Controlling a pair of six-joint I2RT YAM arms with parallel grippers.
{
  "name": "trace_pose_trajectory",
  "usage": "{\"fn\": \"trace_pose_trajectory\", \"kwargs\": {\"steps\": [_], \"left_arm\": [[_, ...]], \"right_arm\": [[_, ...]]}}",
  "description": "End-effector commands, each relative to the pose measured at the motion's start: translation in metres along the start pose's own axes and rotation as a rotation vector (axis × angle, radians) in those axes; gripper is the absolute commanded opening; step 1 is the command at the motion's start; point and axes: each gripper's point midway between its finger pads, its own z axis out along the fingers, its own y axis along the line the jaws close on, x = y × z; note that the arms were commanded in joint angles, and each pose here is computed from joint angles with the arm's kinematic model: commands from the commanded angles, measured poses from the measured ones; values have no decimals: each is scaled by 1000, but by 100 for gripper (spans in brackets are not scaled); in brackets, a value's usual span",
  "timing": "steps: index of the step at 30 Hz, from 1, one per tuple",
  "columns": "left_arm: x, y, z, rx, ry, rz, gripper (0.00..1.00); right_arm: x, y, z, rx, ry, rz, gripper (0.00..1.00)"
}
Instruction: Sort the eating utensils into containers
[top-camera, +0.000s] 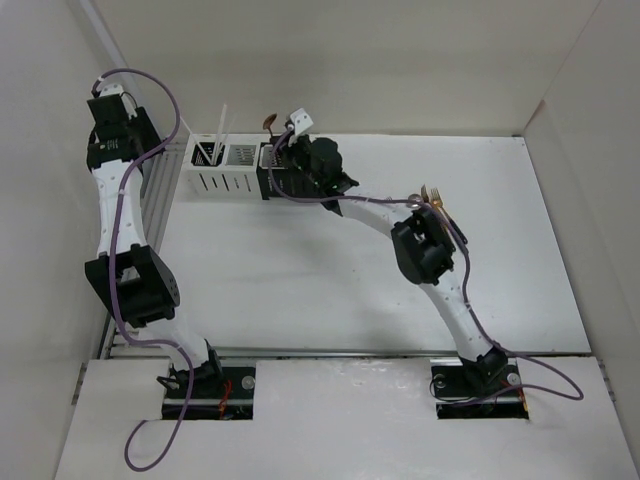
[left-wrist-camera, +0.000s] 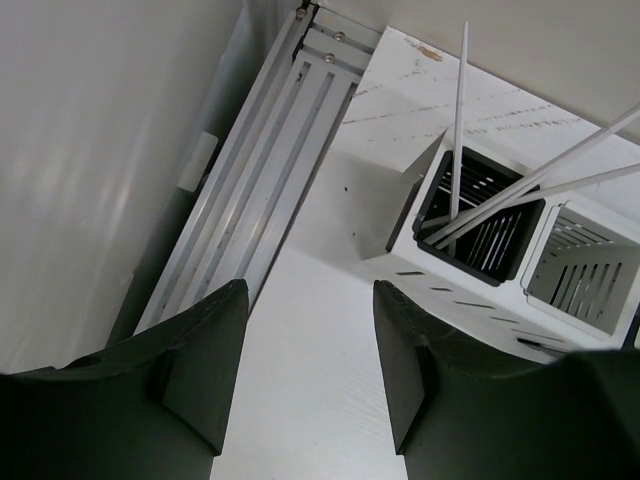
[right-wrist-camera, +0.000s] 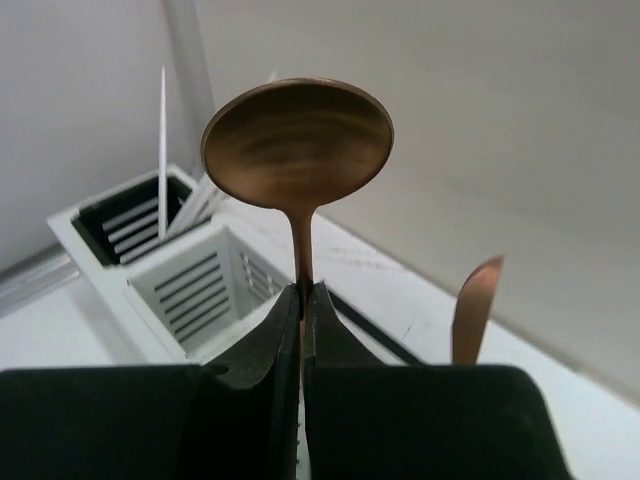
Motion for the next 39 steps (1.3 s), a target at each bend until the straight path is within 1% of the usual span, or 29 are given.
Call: {"fn": "trace_pose_trajectory", "kwargs": {"steps": [1,5,6,8,9,13,14,15,16,17,18,19,20,21,22,23,24,25,26,27,28,29,30,32,33,34,35,36,39], "left_arm": [[-8,-3,-2,18,-30,-1,50],[-8,1,-2,10,-31,-5,50],[-8,1,-2,10,-31,-5,50],[-8,1,-2,10,-31,-5,50],[-8,1,-2,10,-31,-5,50],[-8,1,-2,10,-31,-5,50],[-8,1,-2,10,-31,-5,50],[-8,0,-2,19,-30,-5,50],[-8,0,-2,19,-30,-5,50],[-8,0,-2,19,-30,-5,50],[-8,0,-2,19,-30,-5,50],[-8,0,-2,19,-30,-5,50],[-8,0,-2,19,-30,-5,50],[-4,0,0,18,-21,-5,50],[-4,0,0,18,-21,-5,50],[-4,0,0,18,-21,-14,50],[-4,-2,0,29,-19,-14,50],[-4,-2,0,29,-19,-14,50],[-4,-4,-1,39,-18,-14,50],[-4,-4,-1,39,-18,-14,50],[-3,-5,-1,48,-17,-14,50],[-3,-6,-1,48,-16,-23,50],[-7,-6,-2,50,-25,-23,50],[-7,-8,-2,59,-24,-23,50],[-7,-10,-2,68,-23,-23,50],[-7,-10,-2,68,-23,-23,50],[-7,-10,-2,68,-22,-32,50],[-7,-10,-2,68,-22,-32,50],[-7,-10,-2,68,-22,-32,50]], "right_arm": [[-106,2,5,3,-292,18,0],[-58,4,-1,1,-180,34,0],[-61,4,-3,1,-179,34,1],[-53,7,-8,-11,-147,35,16],[-57,8,-9,-20,-149,34,32],[-89,16,-17,-39,-141,36,67],[-99,14,-19,-28,-144,37,71],[-91,10,-23,-2,-100,41,74],[-97,7,-27,14,-90,42,75],[-129,3,-35,32,-115,33,77],[-139,-1,-41,53,-108,34,79],[-130,-8,-50,65,-39,33,81],[-159,-22,-64,96,-46,30,84],[-164,-31,-72,111,-14,27,86],[-154,-56,-85,159,49,22,88],[-131,-70,-102,184,176,26,89],[-139,-83,-120,203,210,26,89],[-129,-98,-136,225,272,31,89],[-90,-135,-172,304,432,58,85],[-84,-152,-194,334,488,71,80],[-68,-168,-216,365,564,92,73],[-33,-199,-263,445,718,143,66],[-18,-210,-286,468,786,179,51],[19,-228,-329,481,933,233,36],[42,-243,-368,532,1033,282,29],[61,-247,-386,541,1096,299,20],[66,-252,-398,561,1112,316,20],[83,-254,-422,584,1174,336,20],[95,-255,-440,622,1219,334,23]]}}
